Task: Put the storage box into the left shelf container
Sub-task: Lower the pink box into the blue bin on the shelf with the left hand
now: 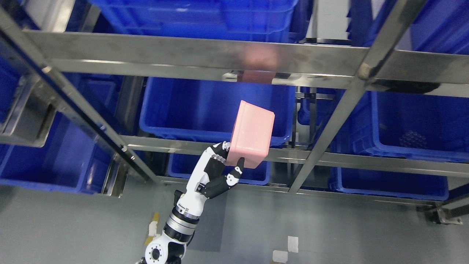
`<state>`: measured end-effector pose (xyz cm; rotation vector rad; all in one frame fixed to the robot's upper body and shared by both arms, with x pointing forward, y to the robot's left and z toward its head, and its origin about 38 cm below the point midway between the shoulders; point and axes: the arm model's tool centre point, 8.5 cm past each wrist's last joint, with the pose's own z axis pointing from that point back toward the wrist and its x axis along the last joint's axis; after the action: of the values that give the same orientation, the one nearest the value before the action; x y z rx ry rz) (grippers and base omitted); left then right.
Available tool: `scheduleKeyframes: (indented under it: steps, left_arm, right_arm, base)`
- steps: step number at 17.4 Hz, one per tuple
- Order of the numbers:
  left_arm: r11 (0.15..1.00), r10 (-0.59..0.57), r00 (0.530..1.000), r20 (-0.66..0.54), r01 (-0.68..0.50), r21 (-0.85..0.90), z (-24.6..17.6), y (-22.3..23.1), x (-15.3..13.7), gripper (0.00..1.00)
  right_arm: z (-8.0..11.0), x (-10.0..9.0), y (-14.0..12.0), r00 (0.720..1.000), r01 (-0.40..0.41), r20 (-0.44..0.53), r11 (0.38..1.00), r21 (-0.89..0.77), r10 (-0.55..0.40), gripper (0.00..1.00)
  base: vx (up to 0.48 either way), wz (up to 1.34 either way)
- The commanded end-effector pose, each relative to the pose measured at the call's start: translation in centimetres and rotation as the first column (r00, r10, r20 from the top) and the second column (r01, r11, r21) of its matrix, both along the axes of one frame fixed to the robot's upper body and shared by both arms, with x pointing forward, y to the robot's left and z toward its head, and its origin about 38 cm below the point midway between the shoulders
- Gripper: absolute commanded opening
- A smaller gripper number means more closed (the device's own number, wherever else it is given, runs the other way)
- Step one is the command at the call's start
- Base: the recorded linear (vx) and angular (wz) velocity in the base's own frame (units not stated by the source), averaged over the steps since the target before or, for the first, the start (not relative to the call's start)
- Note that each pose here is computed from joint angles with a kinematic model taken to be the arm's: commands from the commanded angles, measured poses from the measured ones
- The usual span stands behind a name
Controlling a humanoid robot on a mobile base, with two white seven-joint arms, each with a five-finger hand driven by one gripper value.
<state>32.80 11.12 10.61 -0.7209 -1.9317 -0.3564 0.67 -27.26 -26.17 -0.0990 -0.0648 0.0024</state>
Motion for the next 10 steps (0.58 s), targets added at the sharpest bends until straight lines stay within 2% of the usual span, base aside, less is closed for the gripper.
scheduleKeyframes:
  steps: [1, 2, 4, 7, 9, 10]
  left_arm:
    - [0.992, 0.123, 0.991, -0.046, -0.12, 0.047, -0.4, 4.3, 3.8, 0.04]
    - [0.983, 0.179, 0.98, -0.083, -0.175, 0.055, -0.3, 5.6, 5.9, 0.04]
    - [0.972, 0.232, 0.966, -0.115, -0.226, 0.062, -0.1, 6.7, 8.2, 0.04]
    - [0.965, 0.26, 0.953, -0.159, -0.248, 0.09, -0.2, 7.4, 11.7, 0.08]
    - [0.964, 0.262, 0.952, -0.16, -0.249, 0.097, 0.1, 7.4, 12.9, 0.1]
    - [0.965, 0.256, 0.954, -0.155, -0.242, 0.101, 0.4, 7.0, 13.2, 0.19]
  right_arm:
    - [0.1, 1.0, -1.1, 1.0, 0.003, 0.024, 1.0, -0.018, -0.002, 1.0]
    - [0.1, 1.1, -1.1, 1.0, 0.003, 0.025, 1.0, -0.019, -0.002, 1.0]
    - [0.1, 1.0, -1.1, 1.0, 0.003, 0.024, 1.0, -0.018, -0.002, 1.0]
    - [0.1, 1.0, -1.1, 1.0, 0.003, 0.024, 1.0, -0.018, -0.002, 1.0]
    - [0.1, 1.0, -1.1, 1.0, 0.003, 0.024, 1.0, -0.018, -0.002, 1.0]
    - [0.1, 1.0, -1.1, 1.0, 0.003, 0.024, 1.0, -0.019, -0.002, 1.0]
  base:
    - [0.132, -0.39]
    - [0.099, -0.3]
    - [0.07, -0.2]
    - [0.044, -0.1]
    - [0.018, -0.05]
    - [0.01, -0.03]
